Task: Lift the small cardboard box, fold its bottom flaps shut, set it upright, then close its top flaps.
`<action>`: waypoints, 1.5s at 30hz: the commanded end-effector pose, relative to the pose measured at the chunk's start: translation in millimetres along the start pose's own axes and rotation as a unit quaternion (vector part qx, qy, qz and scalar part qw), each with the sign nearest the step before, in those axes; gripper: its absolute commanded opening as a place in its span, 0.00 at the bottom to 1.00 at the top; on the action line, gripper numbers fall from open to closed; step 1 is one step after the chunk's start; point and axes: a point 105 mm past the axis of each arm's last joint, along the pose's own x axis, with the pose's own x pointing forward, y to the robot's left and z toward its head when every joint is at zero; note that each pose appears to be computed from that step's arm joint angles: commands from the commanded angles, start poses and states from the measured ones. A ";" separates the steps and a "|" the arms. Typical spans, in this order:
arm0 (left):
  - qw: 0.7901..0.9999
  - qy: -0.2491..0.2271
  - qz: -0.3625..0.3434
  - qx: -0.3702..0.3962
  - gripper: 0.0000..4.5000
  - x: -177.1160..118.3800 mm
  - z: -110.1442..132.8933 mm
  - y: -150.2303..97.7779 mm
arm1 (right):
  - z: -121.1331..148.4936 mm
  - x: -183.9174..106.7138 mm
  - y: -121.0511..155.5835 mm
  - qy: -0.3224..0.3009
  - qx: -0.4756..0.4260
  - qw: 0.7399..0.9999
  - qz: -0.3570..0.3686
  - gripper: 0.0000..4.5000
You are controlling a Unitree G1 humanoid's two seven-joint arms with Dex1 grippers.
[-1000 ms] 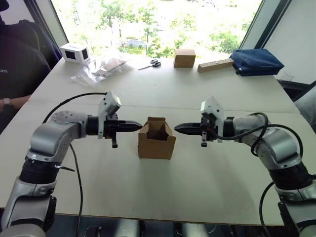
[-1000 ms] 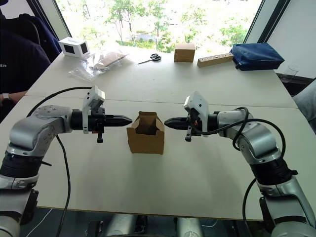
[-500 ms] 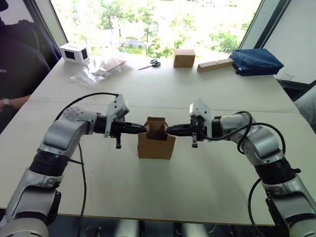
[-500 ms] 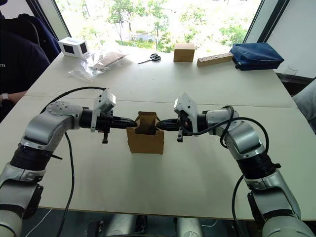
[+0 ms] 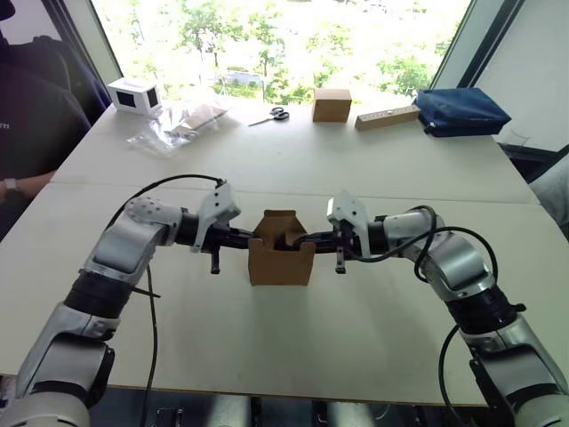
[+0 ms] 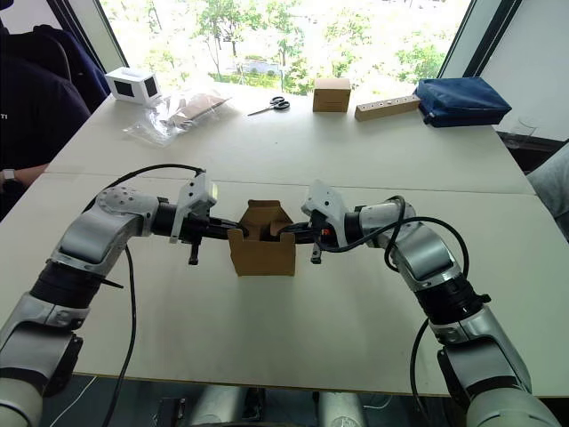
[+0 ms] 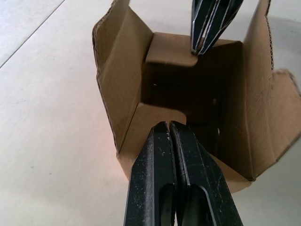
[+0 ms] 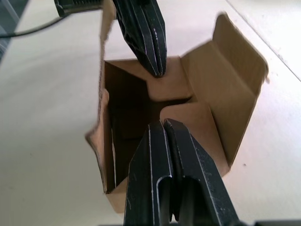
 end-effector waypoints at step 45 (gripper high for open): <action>0.989 -0.130 0.047 -0.053 0.01 -48.0 50.7 20.3 | 42.9 -40.3 -9.0 -0.088 0.026 0.995 -0.048 0.00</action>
